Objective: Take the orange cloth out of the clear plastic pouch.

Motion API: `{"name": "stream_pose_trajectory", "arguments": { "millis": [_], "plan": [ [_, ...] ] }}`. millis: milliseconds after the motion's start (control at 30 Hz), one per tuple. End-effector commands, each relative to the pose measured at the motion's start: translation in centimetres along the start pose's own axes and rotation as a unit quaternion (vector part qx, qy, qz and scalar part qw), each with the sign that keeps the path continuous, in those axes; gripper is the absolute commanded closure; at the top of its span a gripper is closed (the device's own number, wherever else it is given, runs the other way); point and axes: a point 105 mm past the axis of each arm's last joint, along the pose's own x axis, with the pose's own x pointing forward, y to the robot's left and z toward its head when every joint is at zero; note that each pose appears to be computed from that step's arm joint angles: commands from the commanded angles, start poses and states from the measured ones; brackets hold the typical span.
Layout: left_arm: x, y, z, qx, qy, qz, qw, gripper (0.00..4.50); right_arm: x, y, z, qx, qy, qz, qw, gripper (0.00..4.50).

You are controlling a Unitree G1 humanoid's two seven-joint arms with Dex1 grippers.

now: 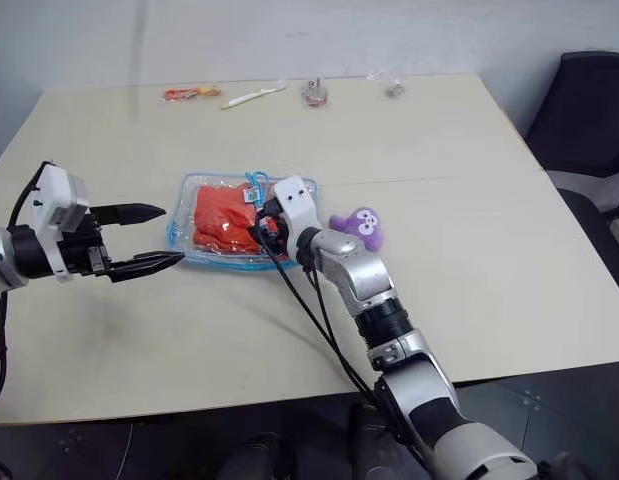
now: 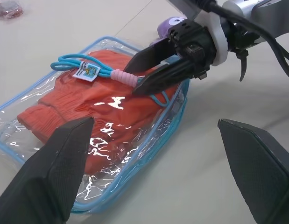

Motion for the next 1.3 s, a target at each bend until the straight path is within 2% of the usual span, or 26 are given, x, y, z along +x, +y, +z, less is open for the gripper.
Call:
{"name": "stream_pose_trajectory", "arguments": {
  "millis": [33,67,167,300,400,500,567,633,733,867,967,1067,1167,1200,1300],
  "plan": [
    [-0.1,0.5,0.9,0.021,-0.012,0.014,1.000,0.00,0.8,1.2,1.1,-0.014,-0.015,0.021,1.000,1.57],
    [-0.1,0.6,0.9,0.021,-0.012,0.015,1.000,0.00,0.9,1.1,1.0,-0.015,-0.014,0.017,1.000,1.57],
    [-0.1,0.6,0.9,0.023,-0.013,0.015,1.000,0.00,1.2,0.5,1.3,-0.007,-0.024,0.003,1.000,2.11],
    [0.1,0.6,1.0,0.025,-0.015,0.014,0.999,0.00,0.9,0.2,2.3,-0.014,-0.044,-0.001,0.999,3.59],
    [0.7,0.4,1.2,0.023,-0.024,0.004,0.999,0.00,0.2,0.2,2.9,-0.019,-0.057,0.004,0.998,4.48],
    [1.9,-0.3,1.5,0.021,-0.037,-0.018,0.999,0.00,-1.4,0.3,3.6,-0.026,-0.067,0.012,0.997,4.48],
    [3.3,-1.1,2.0,0.019,-0.055,-0.042,0.997,0.00,-3.9,-0.4,4.9,-0.031,-0.086,0.005,0.996,4.48],
    [4.7,-2.0,2.6,0.017,-0.073,-0.068,0.995,0.00,-7.0,-1.6,6.1,-0.040,-0.104,-0.019,0.994,4.48],
    [7.3,-4.1,3.8,0.019,-0.101,-0.125,0.987,0.00,-13.8,-5.6,6.5,-0.049,-0.100,-0.115,0.987,4.48],
    [9.2,-6.4,5.3,0.023,-0.129,-0.191,0.973,0.00,-23.0,-10.6,3.6,-0.057,-0.026,-0.269,0.961,4.48],
    [9.8,-7.3,5.9,0.031,-0.139,-0.223,0.964,0.00,-28.1,-11.9,0.9,-0.037,0.018,-0.335,0.941,4.48],
    [10.6,-8.1,6.3,0.037,-0.145,-0.252,0.956,0.00,-31.6,-12.6,-2.0,-0.009,0.049,-0.387,0.921,4.48],
    [11.5,-8.9,6.8,0.049,-0.151,-0.283,0.946,0.00,-33.3,-13.0,-4.5,0.021,0.056,-0.419,0.906,3.45],
    [11.7,-9.0,6.9,0.052,-0.153,-0.289,0.944,0.00,-33.5,-13.1,-4.9,0.034,0.047,-0.425,0.904,3.24],
    [11.9,-9.0,7.0,0.058,-0.154,-0.293,0.942,0.00,-33.8,-13.1,-5.1,0.036,0.044,-0.430,0.901,2.24]
  ]
}}
